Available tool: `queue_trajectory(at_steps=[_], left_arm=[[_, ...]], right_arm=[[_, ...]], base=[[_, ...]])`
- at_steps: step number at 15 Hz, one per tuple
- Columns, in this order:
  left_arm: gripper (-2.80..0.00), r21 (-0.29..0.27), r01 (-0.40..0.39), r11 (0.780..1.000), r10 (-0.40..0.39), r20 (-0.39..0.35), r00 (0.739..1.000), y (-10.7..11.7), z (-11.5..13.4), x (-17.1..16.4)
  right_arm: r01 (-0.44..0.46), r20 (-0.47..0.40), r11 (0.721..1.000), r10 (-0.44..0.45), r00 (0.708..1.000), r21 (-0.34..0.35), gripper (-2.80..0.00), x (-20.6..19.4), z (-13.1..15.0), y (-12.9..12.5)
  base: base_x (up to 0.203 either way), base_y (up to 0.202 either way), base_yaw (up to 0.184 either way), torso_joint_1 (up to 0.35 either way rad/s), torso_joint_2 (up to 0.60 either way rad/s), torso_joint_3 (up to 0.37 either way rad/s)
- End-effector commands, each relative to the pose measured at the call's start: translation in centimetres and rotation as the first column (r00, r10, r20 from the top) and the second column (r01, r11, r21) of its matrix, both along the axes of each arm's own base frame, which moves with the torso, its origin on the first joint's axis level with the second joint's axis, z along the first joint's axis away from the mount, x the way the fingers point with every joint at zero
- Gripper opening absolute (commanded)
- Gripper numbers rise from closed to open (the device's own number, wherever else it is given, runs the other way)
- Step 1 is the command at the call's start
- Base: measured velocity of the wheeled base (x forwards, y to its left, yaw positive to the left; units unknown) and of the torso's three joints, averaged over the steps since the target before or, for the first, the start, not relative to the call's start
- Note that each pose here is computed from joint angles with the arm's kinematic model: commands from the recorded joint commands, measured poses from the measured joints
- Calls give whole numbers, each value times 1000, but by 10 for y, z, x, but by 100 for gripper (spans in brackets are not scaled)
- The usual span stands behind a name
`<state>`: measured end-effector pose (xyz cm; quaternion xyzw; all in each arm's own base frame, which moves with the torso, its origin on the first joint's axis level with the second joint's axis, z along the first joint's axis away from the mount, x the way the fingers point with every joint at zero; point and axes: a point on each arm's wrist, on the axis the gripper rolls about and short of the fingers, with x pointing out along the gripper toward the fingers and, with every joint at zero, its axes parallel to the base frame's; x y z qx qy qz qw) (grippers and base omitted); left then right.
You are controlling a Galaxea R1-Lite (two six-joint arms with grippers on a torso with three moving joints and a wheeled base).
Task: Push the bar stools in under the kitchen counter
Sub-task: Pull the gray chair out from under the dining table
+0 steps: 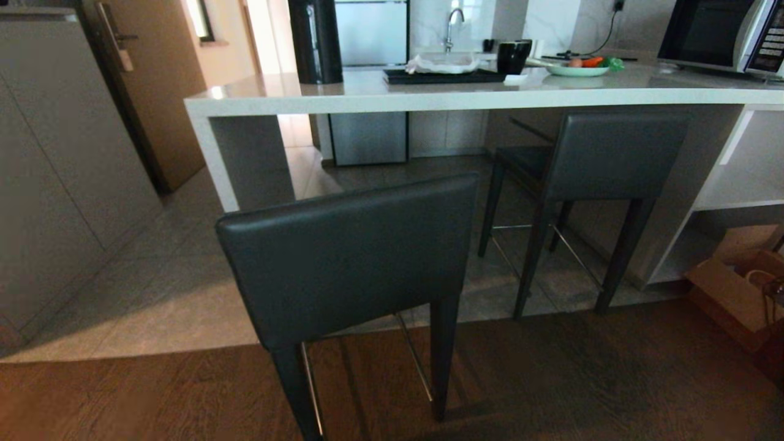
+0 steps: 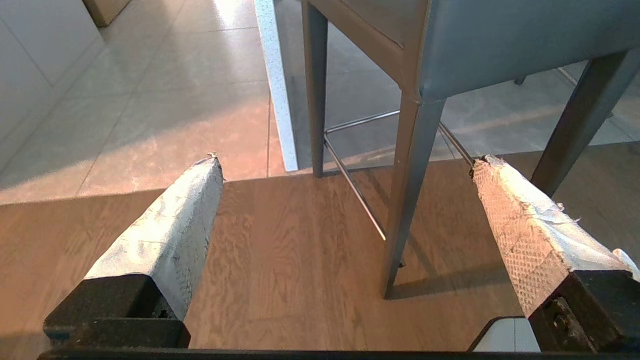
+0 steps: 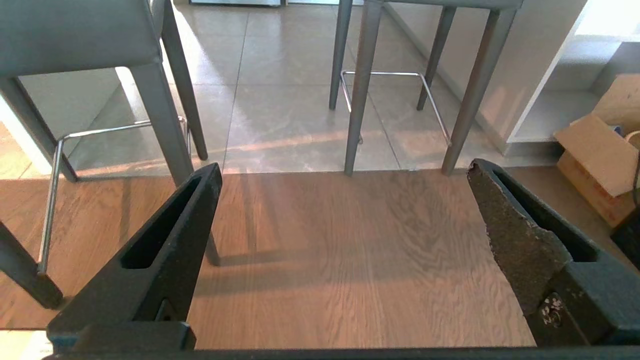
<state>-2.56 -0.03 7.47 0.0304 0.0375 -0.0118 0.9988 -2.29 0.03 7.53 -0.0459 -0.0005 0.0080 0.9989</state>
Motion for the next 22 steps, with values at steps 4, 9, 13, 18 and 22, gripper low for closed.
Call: queue_trajectory(at_steps=[4,9,13,18,22], left_arm=[[0,-22,-7,1000,7,11,1000,0,1,1],[0,-22,-6,1000,6,19,1000,0,1,1],[0,-10,9,1000,-9,23,1000,0,1,1],[0,-41,-13,999,14,27,1000,0,1,1],[0,-53,-25,998,27,28,999,1,1,1]], right_arm=[[-1,-2,1000,1,1000,1,0,0,0,0],[2,-1,1000,-2,1000,29,0,0,0,0],[4,2,998,-4,1000,55,0,0,1,0],[4,0,999,-4,1000,54,0,0,0,0],[-1,2,998,1,1000,57,0,0,1,0]], base=[[0,0,0,0,0,0],[0,0,0,0,0,0],[0,0,0,0,0,0],[0,0,0,0,0,0],[0,0,0,0,0,0]])
